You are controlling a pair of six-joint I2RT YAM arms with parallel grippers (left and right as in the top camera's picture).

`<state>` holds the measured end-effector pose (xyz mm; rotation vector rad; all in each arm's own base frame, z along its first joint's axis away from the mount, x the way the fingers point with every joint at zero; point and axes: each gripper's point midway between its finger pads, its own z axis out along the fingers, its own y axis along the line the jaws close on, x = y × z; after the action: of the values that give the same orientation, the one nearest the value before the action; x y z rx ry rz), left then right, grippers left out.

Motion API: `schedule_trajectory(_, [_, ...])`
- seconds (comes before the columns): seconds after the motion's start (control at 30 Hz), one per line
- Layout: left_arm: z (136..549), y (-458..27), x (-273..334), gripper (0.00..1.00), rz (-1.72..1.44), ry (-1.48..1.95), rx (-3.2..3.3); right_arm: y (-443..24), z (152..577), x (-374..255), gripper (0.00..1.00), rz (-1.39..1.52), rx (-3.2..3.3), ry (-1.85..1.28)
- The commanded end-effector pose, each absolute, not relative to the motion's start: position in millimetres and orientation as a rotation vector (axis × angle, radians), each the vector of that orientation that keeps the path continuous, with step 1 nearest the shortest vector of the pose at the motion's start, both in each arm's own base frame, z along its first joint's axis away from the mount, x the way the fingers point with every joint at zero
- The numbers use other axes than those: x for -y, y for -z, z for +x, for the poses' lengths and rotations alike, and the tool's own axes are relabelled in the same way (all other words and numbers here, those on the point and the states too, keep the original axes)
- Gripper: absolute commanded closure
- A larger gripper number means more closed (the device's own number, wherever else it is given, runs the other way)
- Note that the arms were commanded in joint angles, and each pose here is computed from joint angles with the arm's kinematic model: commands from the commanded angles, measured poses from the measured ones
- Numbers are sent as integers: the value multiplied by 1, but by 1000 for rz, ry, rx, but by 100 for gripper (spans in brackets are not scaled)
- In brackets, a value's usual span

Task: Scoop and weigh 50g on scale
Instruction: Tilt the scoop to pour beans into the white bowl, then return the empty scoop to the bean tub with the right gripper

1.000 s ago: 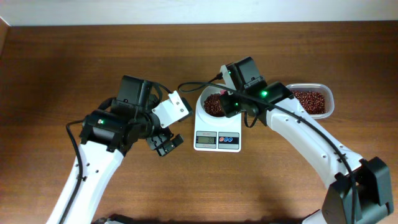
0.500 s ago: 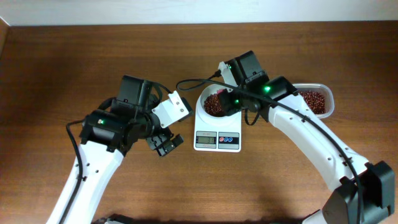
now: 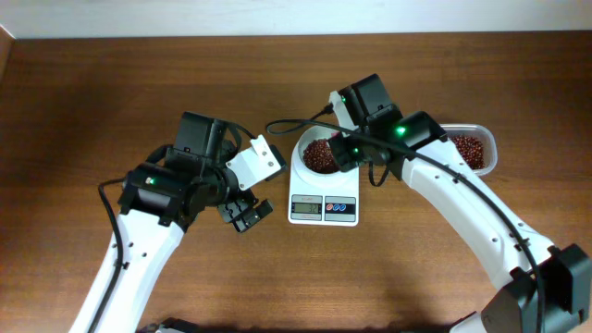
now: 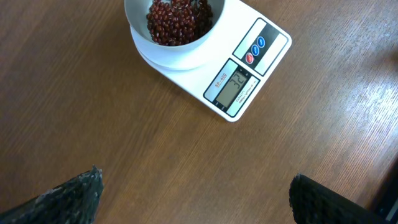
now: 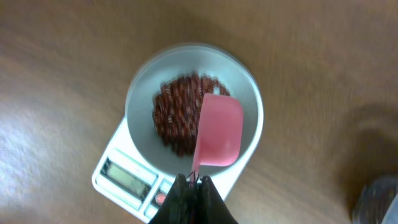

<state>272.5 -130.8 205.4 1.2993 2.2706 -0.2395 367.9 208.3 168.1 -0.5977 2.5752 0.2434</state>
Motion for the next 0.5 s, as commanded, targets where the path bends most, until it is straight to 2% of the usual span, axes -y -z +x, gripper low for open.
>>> schedule_trajectory(0.0, [274,-214,132,1,1306,237,-2233,-183,373,-218,96,-600,-2525,-268])
schedule_trajectory(0.03, [274,-214,132,1,1306,237,-2233,-179,368,-220,96,-687,-2516,-227])
schedule_trajectory(0.13, [274,-214,132,1,1306,237,-2233,-181,377,-204,96,-672,-2492,-45])
schedule_trajectory(0.23, [274,-214,132,1,1306,237,-2233,-185,371,-232,96,-692,-2474,-255])
schedule_trajectory(0.33, [274,-214,132,1,1306,237,-2233,-185,383,-202,96,-652,-2466,-5])
schedule_trajectory(0.47, [274,-214,132,1,1306,237,-2233,-208,386,-166,96,-488,-2483,14])
